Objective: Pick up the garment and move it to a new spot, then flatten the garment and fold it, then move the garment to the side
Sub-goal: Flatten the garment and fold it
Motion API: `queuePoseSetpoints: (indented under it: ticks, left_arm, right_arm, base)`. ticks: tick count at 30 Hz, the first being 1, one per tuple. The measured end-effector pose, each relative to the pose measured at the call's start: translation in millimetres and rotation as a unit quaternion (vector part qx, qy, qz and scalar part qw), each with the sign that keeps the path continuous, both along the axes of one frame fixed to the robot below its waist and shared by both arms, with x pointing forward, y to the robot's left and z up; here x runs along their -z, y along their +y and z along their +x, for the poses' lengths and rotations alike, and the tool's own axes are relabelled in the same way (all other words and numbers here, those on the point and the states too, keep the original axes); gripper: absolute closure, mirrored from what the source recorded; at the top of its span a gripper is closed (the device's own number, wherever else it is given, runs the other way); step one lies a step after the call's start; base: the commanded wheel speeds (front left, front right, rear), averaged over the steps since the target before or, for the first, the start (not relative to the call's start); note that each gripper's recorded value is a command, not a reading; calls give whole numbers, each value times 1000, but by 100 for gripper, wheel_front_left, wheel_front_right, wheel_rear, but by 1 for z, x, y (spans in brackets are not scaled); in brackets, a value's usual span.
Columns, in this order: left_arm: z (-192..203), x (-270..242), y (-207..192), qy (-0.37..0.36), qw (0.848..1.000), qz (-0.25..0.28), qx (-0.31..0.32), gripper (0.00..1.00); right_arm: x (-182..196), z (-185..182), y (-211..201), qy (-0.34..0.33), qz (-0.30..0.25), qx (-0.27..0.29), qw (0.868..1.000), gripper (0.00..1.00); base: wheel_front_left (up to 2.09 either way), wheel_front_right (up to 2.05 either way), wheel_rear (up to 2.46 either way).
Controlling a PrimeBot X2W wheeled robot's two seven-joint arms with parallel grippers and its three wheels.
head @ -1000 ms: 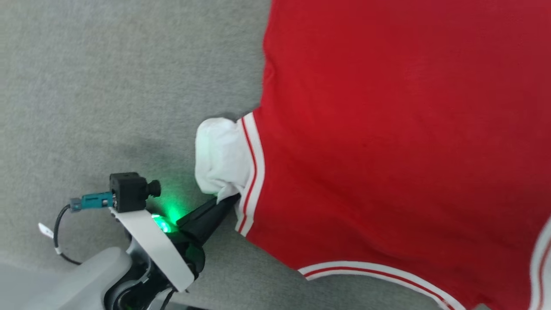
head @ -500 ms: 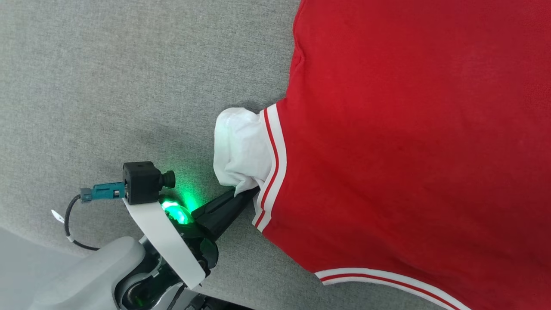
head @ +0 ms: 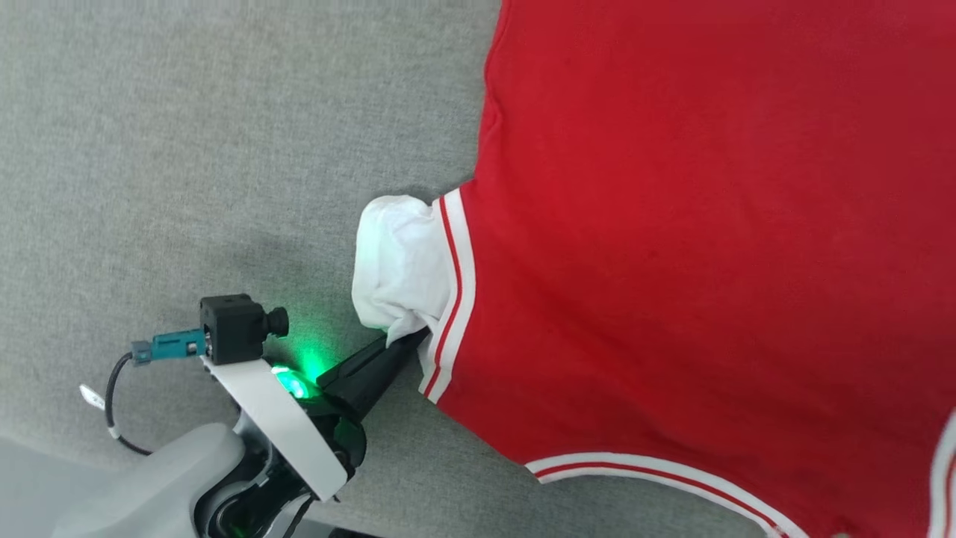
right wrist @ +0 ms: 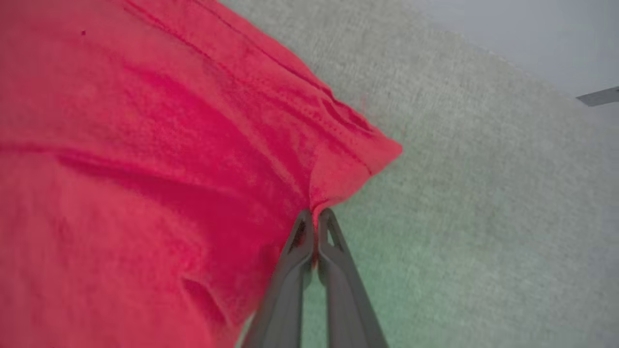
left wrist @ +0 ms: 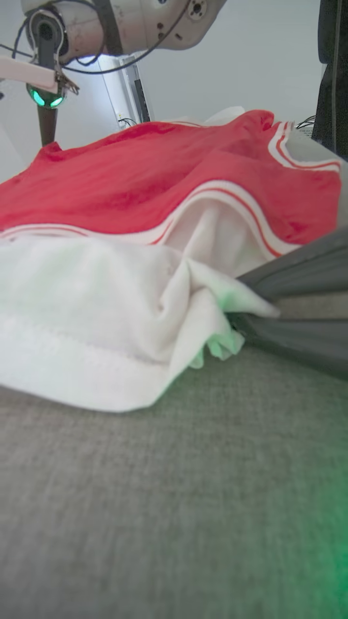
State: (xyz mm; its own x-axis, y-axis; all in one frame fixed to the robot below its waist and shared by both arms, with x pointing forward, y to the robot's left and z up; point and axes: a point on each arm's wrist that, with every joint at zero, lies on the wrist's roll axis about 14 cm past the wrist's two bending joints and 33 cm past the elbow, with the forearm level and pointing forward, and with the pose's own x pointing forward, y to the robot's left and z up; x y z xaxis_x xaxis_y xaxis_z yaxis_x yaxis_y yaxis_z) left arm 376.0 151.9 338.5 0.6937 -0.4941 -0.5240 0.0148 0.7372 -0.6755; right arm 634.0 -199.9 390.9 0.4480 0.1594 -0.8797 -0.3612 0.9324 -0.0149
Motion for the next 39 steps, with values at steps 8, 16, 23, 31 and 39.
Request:
queuePoseSetpoints:
  ticks: [8, 16, 23, 31, 39]
  left_arm:
    - [-4, -17, 5, -20, 1000, 1, -11, 100]
    - [-6, -33, 7, -40, 999, 2, -11, 100]
    - [-1, -42, 6, -55, 998, -2, -9, 100]
    - [1, -44, 5, -60, 998, -4, -12, 100]
    - [3, -45, 2, -64, 998, -7, -10, 100]
  right_arm:
    - [-35, -70, -25, -12, -2, -41, 999, 100]
    - [-32, -174, -45, 46, 6, -55, 997, 100]
    - [-7, -274, -39, 137, 18, -70, 988, 100]
    - [9, -342, -6, 208, 55, -92, 972, 100]
    - [3, -331, 11, 162, 70, -92, 980, 0]
  base:
    - [0, 0, 0]
    - [0, 0, 0]
    - [0, 0, 0]
    - [0, 0, 0]
    - [0, 0, 0]
